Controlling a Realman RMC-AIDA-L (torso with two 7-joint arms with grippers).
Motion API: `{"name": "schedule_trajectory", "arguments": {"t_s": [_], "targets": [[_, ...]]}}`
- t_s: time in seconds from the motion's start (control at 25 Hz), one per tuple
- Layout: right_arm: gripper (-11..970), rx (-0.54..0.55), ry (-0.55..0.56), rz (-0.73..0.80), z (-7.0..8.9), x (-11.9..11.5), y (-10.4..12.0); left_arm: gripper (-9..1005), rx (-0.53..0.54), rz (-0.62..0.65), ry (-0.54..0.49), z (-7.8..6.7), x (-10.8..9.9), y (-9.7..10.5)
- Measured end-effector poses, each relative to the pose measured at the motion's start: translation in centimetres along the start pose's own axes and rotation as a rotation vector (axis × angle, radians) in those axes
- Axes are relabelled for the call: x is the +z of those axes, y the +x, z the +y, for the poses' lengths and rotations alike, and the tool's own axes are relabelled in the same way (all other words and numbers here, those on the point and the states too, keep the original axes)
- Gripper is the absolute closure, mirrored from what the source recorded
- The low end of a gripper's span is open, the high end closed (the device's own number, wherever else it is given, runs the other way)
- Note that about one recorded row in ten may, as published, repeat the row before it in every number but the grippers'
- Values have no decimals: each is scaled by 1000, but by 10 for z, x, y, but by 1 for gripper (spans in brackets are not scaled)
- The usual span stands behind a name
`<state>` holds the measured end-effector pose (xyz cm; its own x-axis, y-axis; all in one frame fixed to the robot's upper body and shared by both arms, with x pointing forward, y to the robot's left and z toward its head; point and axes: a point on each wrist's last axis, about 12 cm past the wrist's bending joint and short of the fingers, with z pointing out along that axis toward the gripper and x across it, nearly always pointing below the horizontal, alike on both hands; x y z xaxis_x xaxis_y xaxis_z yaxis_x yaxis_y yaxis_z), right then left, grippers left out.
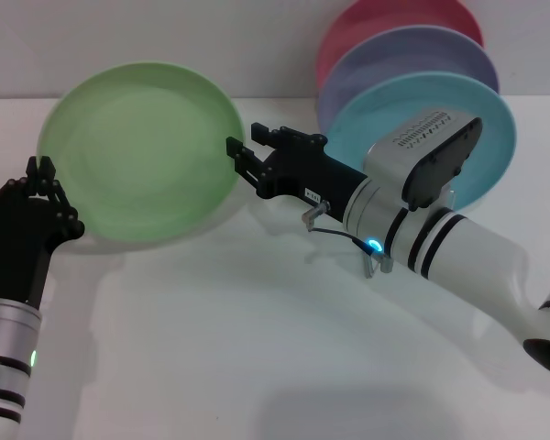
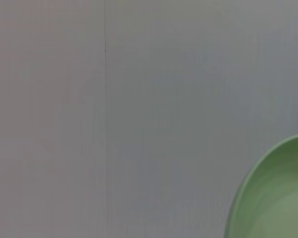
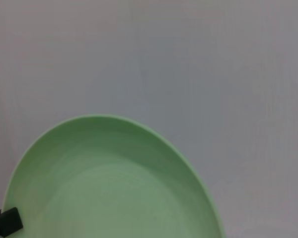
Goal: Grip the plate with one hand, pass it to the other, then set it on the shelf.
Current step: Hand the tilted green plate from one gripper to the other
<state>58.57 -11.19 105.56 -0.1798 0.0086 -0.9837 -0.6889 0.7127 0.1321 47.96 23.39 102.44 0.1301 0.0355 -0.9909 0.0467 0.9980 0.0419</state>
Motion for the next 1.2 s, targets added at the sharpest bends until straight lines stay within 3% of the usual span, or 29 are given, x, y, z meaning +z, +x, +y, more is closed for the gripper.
{"name": "schedule_trajectory", "arguments": {"t_s": [0.4, 0.8, 1.2], "targets": [[565, 3, 0, -1, 1, 0, 0, 960, 4, -3, 3, 0, -1, 0], [684, 12, 7, -4, 0, 1, 0, 960, 10, -2, 16, -1, -1, 1], [717, 11, 6, 4, 3, 1, 1, 960, 9, -5, 11, 0, -1, 0]]}}
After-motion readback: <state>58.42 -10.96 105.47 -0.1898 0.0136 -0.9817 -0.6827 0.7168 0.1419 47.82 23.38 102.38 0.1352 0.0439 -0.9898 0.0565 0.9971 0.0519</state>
